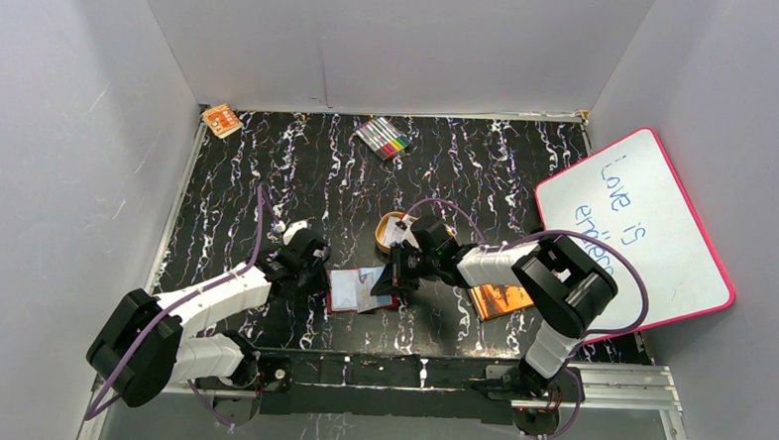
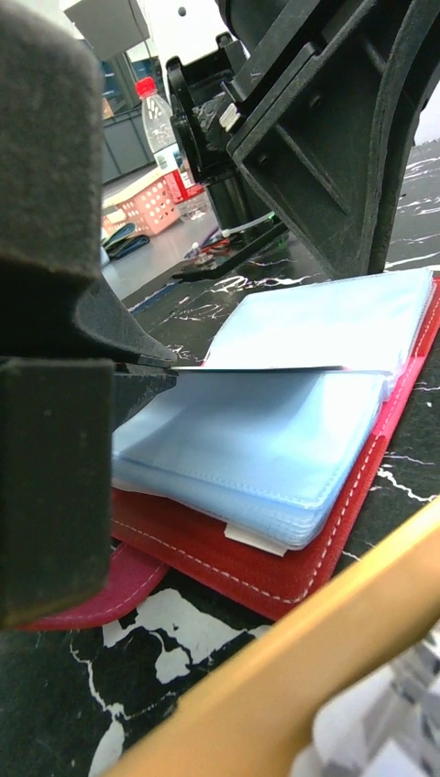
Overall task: Put the credit cards into the card holder
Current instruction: Insert the credit card into the card holder.
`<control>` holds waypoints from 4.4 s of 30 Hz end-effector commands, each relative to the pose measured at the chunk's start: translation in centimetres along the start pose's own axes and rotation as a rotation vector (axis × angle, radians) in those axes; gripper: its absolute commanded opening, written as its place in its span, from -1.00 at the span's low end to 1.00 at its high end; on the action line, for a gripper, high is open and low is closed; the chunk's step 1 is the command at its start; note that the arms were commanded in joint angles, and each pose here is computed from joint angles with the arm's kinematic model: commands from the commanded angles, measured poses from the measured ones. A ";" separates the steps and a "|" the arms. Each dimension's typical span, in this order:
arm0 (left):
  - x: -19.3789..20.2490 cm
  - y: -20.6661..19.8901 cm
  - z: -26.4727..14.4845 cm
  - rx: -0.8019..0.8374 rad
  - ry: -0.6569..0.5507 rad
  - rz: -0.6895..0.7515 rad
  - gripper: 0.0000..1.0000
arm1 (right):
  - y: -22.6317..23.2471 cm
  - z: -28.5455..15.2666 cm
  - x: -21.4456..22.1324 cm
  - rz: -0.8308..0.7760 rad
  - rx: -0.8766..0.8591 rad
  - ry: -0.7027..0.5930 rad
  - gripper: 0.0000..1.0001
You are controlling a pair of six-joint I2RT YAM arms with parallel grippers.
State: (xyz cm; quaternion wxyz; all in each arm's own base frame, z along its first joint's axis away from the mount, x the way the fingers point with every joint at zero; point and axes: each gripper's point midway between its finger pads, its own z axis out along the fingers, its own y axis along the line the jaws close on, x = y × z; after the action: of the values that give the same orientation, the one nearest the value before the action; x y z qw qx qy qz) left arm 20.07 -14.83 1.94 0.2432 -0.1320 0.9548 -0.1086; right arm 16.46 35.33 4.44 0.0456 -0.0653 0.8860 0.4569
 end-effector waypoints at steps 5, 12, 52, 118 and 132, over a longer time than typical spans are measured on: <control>1.9 2.6 0.5 -0.095 0.064 0.019 -0.37 | 1.9 0.6 -1.5 -0.035 -0.056 -0.013 -1.00; 1.9 2.4 0.5 -0.088 0.068 0.023 -0.38 | 1.8 1.0 -1.7 -0.030 -0.066 -0.017 -1.00; 3.7 1.8 0.6 -0.017 0.121 -0.031 -0.42 | 0.6 2.9 -1.7 0.050 -0.024 -0.056 -1.00; 4.3 1.3 0.0 0.038 0.140 -0.048 -0.65 | 2.5 3.7 -1.2 0.000 0.051 -0.024 -0.18; 4.1 1.4 -0.3 0.039 0.124 -0.050 -0.71 | 2.8 4.0 -1.4 -0.056 0.142 -0.016 -0.15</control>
State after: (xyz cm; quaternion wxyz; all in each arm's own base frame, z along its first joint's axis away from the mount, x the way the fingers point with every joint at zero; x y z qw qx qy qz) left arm 18.60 -16.37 1.75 0.2219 -0.1469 0.9474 -0.1778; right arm 16.81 39.95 3.82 0.0476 -0.0664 0.9093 0.4080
